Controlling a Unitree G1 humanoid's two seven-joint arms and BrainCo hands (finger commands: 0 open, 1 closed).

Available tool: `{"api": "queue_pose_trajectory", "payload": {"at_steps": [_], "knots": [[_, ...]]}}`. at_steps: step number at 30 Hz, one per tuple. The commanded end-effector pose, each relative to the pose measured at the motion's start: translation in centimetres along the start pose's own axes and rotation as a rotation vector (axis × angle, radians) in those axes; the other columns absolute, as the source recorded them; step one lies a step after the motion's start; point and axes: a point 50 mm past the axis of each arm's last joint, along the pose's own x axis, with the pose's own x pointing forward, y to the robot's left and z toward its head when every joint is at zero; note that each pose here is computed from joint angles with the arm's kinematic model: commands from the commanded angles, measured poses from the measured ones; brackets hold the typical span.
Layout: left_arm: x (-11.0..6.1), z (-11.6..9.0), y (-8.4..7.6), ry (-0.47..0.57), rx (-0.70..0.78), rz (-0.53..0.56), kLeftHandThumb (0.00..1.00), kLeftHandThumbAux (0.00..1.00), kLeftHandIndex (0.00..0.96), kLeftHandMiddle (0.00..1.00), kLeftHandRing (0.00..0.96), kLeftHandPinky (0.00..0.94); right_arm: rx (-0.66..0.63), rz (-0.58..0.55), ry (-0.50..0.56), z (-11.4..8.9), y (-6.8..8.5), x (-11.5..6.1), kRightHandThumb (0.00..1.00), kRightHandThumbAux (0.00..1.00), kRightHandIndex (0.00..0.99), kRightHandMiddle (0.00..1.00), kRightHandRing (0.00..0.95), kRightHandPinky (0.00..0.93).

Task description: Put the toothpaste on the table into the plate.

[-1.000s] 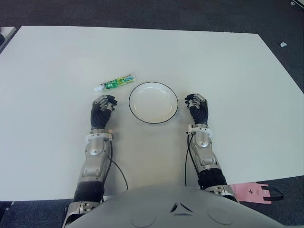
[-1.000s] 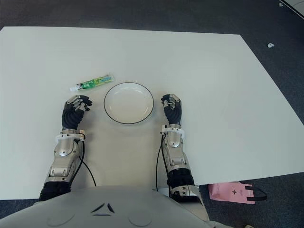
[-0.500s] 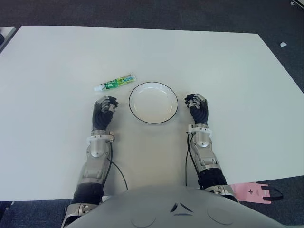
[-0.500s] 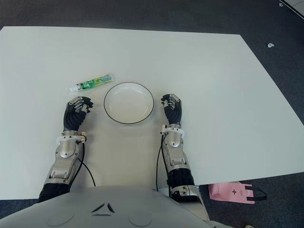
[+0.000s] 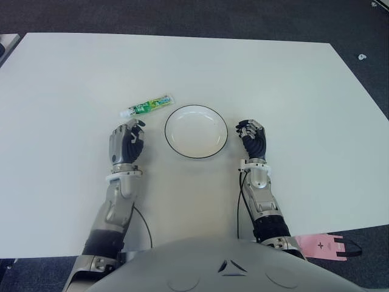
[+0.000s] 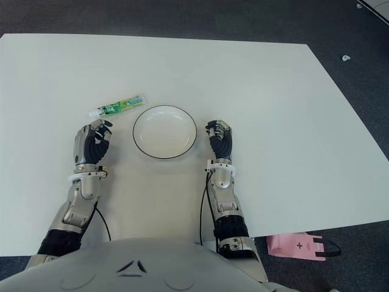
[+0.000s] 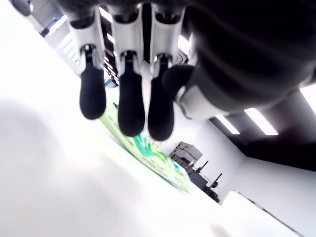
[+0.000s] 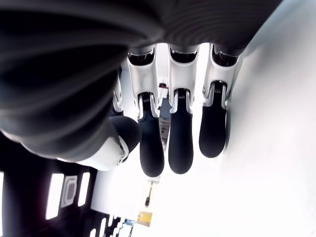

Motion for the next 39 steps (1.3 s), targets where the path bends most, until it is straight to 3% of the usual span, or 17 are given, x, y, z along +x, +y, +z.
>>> {"api": "queue_pose_trajectory", "payload": {"at_steps": [1, 3, 5, 8, 13, 16, 20, 23, 25, 31, 39], "knots": [[0.9, 0.0, 0.7, -0.029, 0.086, -0.009, 0.714, 0.723, 0.432, 0.677, 0.68, 0.67, -0.055, 0.031, 0.254, -4.9, 0.2, -3.2, 0.707, 0.727, 0.426, 0.504, 0.485, 0.484], [1.3, 0.0, 0.9, -0.037, 0.108, -0.014, 0.715, 0.722, 0.433, 0.689, 0.694, 0.681, -0.057, 0.03, 0.255, -4.9, 0.2, -3.2, 0.707, 0.727, 0.426, 0.503, 0.483, 0.481], [1.8, 0.0, 1.2, -0.046, 0.132, -0.022, 0.789, 0.697, 0.412, 0.612, 0.699, 0.683, -0.056, 0.028, 0.256, -4.9, 0.2, -3.2, 0.708, 0.727, 0.426, 0.503, 0.482, 0.481], [2.5, 0.1, 1.7, -0.079, 0.2, -0.033, 0.82, 0.687, 0.403, 0.575, 0.697, 0.669, -0.052, 0.023, 0.26, -4.9, 0.2, -3.2, 0.708, 0.727, 0.427, 0.504, 0.483, 0.482], [3.0, 0.3, 2.1, -0.096, 0.254, -0.037, 0.835, 0.679, 0.412, 0.503, 0.623, 0.573, -0.052, 0.019, 0.264, -4.9, 0.2, -3.2, 0.709, 0.727, 0.427, 0.505, 0.484, 0.482], [3.5, 0.5, 2.5, -0.106, 0.292, -0.044, 0.83, 0.679, 0.409, 0.485, 0.553, 0.516, -0.056, 0.016, 0.267, -4.9, 0.1, -3.3, 0.709, 0.727, 0.427, 0.506, 0.483, 0.477], [4.7, 0.3, 2.9, -0.108, 0.327, -0.059, 0.718, 0.7, 0.418, 0.467, 0.494, 0.483, -0.059, 0.016, 0.267, -4.9, 0.1, -3.2, 0.709, 0.728, 0.426, 0.504, 0.482, 0.477], [5.5, 0.1, 3.0, -0.106, 0.354, -0.074, 0.523, 0.542, 0.352, 0.429, 0.451, 0.46, -0.06, 0.016, 0.266, -4.9, 0.0, -3.3, 0.709, 0.728, 0.427, 0.502, 0.481, 0.475], [5.9, -0.1, 3.1, -0.109, 0.381, -0.087, 0.488, 0.47, 0.306, 0.396, 0.42, 0.437, -0.06, 0.016, 0.265, -4.9, 0.0, -3.3, 0.709, 0.728, 0.427, 0.502, 0.481, 0.478], [7.0, 0.2, 3.3, -0.131, 0.464, -0.118, 0.471, 0.317, 0.165, 0.283, 0.305, 0.317, -0.058, 0.02, 0.266, -4.8, 0.0, -3.3, 0.709, 0.728, 0.426, 0.499, 0.48, 0.476], [8.9, 1.3, 3.8, -0.164, 0.536, -0.16, 0.491, 0.206, 0.029, 0.183, 0.185, 0.208, -0.054, 0.021, 0.274, -4.9, 0.0, -3.2, 0.708, 0.728, 0.425, 0.5, 0.478, 0.476]]}}
